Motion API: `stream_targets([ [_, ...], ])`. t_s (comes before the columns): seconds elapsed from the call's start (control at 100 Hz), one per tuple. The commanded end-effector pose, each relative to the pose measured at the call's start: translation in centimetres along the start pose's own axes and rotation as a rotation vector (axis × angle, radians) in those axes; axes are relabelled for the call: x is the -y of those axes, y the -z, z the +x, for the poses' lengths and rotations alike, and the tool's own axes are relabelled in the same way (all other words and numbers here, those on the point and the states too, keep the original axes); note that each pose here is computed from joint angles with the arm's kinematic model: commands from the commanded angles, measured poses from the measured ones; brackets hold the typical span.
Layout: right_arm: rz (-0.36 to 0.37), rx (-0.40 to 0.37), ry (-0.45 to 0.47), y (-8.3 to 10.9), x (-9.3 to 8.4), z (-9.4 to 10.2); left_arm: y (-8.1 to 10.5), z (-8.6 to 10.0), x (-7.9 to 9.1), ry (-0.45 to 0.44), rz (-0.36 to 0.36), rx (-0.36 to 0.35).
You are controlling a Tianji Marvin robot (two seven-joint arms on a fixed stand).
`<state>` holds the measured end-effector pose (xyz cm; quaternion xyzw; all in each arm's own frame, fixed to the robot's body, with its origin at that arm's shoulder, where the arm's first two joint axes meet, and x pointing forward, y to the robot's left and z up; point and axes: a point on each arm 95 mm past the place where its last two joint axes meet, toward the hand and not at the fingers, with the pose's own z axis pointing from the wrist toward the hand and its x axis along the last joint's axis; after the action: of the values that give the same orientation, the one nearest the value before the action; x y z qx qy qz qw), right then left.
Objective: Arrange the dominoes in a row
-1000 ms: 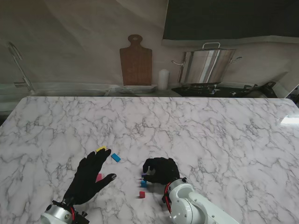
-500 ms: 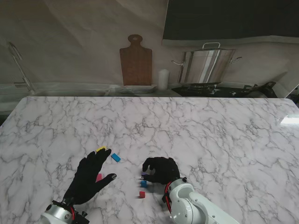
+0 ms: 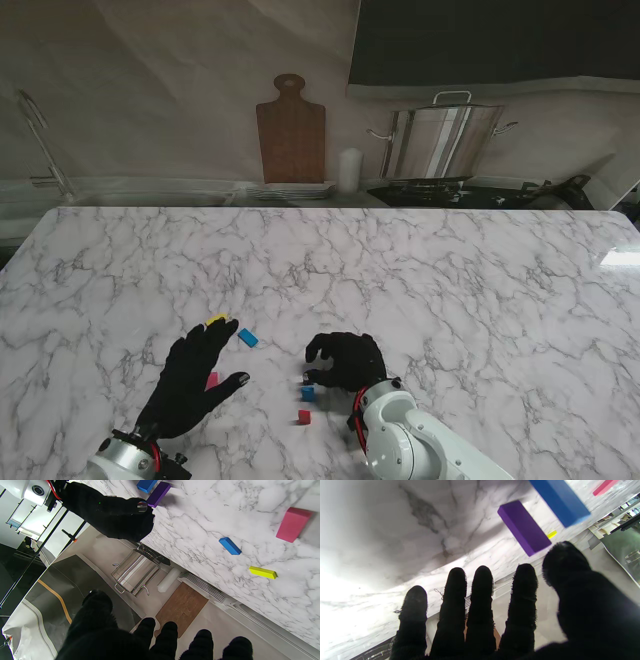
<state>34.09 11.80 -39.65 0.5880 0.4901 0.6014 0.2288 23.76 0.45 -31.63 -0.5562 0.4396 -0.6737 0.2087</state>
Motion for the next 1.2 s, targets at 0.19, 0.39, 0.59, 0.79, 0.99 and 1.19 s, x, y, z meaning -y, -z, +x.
stream_targets([
  [0.19, -0.073, -0.031, -0.018, 1.0, -2.2, 1.3, 0.1, 0.2, -0.3, 0.004, -0.018, -0.003],
  [0.39, -0.131, -0.056, -0.026, 3.0, -4.3, 1.8, 0.1, 0.2, -0.5, 0.008, -0.021, -0.002],
  [0.59, -0.192, -0.078, -0.046, 5.4, -5.9, 1.9, 0.3, 0.5, -0.8, 0.03, -0.023, 0.0],
  [0.79, -0.23, -0.103, -0.094, 8.1, -6.7, 1.9, 0.2, 0.6, -1.4, 0.047, -0.036, -0.003],
  [0.99, -0.227, -0.116, -0.155, 10.3, -6.4, 1.2, 0.2, 0.7, -1.7, 0.059, -0.036, -0.005],
  [1.19, -0.207, -0.092, -0.225, 10.9, -5.7, 0.5, 0.1, 0.8, -1.8, 0.066, -0.036, -0.004],
])
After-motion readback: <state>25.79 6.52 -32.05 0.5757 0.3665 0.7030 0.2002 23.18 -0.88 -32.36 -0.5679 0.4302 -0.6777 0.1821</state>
